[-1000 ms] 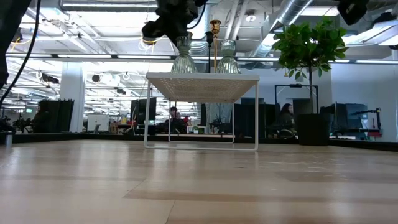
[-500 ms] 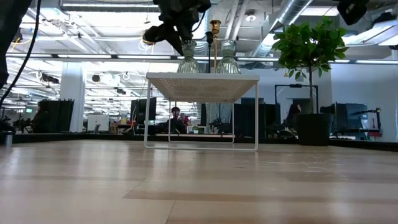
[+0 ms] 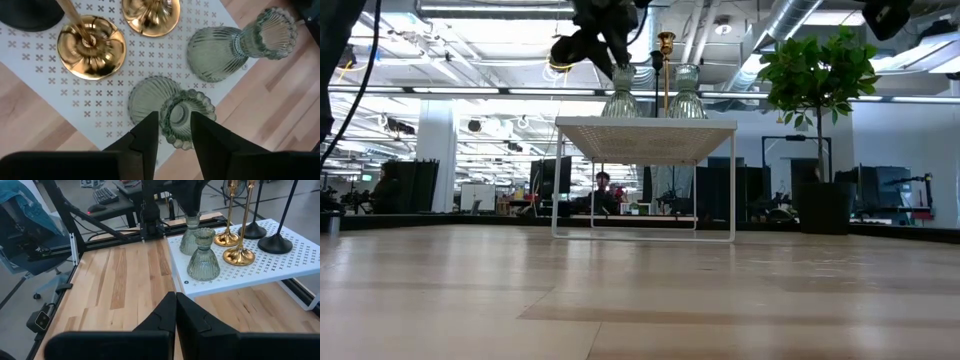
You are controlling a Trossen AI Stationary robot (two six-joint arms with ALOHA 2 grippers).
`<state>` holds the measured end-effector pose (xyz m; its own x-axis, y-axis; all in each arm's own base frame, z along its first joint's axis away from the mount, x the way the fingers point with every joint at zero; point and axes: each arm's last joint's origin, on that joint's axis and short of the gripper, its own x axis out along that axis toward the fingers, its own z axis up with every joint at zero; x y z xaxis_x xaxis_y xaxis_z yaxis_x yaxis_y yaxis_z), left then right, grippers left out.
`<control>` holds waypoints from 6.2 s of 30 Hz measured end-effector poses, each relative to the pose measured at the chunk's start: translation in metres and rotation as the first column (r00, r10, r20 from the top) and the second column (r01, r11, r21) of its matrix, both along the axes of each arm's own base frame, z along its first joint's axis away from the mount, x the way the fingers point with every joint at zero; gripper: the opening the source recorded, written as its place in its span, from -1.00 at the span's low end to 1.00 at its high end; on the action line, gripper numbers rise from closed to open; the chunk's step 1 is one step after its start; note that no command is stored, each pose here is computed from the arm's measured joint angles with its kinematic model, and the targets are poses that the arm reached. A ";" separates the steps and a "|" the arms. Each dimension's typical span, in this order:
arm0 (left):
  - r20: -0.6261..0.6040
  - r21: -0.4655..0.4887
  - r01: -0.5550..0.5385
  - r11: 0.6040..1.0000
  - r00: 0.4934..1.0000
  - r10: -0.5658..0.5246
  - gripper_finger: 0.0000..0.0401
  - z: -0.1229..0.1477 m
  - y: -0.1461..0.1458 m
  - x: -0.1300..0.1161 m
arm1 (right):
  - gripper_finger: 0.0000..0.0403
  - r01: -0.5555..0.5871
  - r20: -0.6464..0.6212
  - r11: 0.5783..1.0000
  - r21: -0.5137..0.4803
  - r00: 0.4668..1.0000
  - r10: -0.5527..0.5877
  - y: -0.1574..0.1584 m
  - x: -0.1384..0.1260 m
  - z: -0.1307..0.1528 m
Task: Pick & Place candle stick holders
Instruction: Return to Home Position
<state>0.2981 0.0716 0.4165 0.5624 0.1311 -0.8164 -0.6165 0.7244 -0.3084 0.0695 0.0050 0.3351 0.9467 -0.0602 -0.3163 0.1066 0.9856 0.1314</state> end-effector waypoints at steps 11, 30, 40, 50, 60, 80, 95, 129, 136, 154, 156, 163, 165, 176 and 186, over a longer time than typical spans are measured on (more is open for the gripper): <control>0.048 -0.005 0.014 1.000 0.999 -0.014 -0.43 0.010 -0.004 -0.010 | -1.00 0.008 0.000 1.000 -0.003 1.000 -0.008 0.000 0.000 0.000; 0.303 0.070 0.129 0.989 0.942 -0.144 -0.44 0.072 -0.051 -0.097 | -1.00 0.007 0.001 1.000 -0.003 1.000 -0.007 0.000 0.000 0.000; 0.312 0.295 0.353 0.888 0.843 -0.439 -0.54 0.087 -0.083 -0.131 | -1.00 0.007 0.001 1.000 -0.003 1.000 -0.007 0.000 0.000 0.000; 0.296 0.369 0.430 0.824 0.786 -0.543 -0.55 0.089 -0.101 -0.141 | -1.00 0.036 0.003 0.999 -0.012 0.999 -0.036 -0.001 0.000 0.000; 0.296 0.370 0.432 0.823 0.785 -0.545 -0.55 0.089 -0.102 -0.141 | -1.00 0.053 0.004 0.998 -0.018 0.999 -0.053 -0.002 0.000 0.000; 0.307 0.429 0.440 0.788 0.750 -0.586 -0.55 0.093 -0.102 -0.138 | -1.00 0.050 0.004 0.999 -0.017 0.999 -0.050 -0.002 0.000 0.000; 0.372 0.575 0.442 0.688 0.608 -0.701 -0.55 0.104 -0.093 -0.188 | -1.00 0.040 0.093 0.998 0.048 0.995 -0.045 -0.004 -0.020 0.004; 0.589 0.729 0.305 0.613 0.177 -0.789 -0.55 -0.099 -0.083 -0.271 | -1.00 -0.109 0.451 0.991 -0.081 0.882 0.134 -0.010 -0.080 -0.004; 0.572 0.752 0.296 0.589 0.152 -0.806 -0.55 -0.117 -0.083 -0.274 | -1.00 -0.111 0.416 0.991 -0.077 0.900 0.133 -0.008 -0.072 -0.013; 0.558 0.786 0.233 0.573 0.134 -0.819 -0.55 -0.137 -0.087 -0.252 | -1.00 -0.104 0.476 0.991 -0.079 0.870 0.129 -0.002 -0.035 -0.040; 0.558 0.786 0.233 0.573 0.134 -0.819 -0.55 -0.144 -0.088 -0.247 | -1.00 -0.109 0.459 0.991 -0.083 0.878 0.135 -0.001 -0.027 -0.050; 0.554 0.784 0.242 0.571 0.140 -0.820 -0.55 -0.171 -0.092 -0.231 | -1.00 -0.105 0.482 0.989 -0.101 0.865 0.141 0.003 -0.005 -0.079; 0.552 0.783 0.249 0.570 0.145 -0.821 -0.55 -0.177 -0.092 -0.228 | -1.00 -0.103 0.473 0.990 -0.101 0.870 0.139 0.004 0.000 -0.088; 0.544 0.779 0.266 0.568 0.164 -0.823 -0.55 -0.206 -0.095 -0.215 | -1.00 -0.108 0.413 0.988 -0.108 0.899 0.143 0.007 0.020 -0.136; 0.549 0.777 0.261 0.574 0.166 -0.819 -0.55 -0.235 -0.096 -0.206 | -1.00 -0.113 0.364 0.992 -0.058 0.923 0.126 0.008 0.027 -0.163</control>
<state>0.0920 -0.0249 0.1818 0.9040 -0.3969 0.1586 0.3796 0.9161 0.1288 0.0962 0.0126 0.1717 0.9970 0.0562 0.0538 -0.0616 0.9927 0.1040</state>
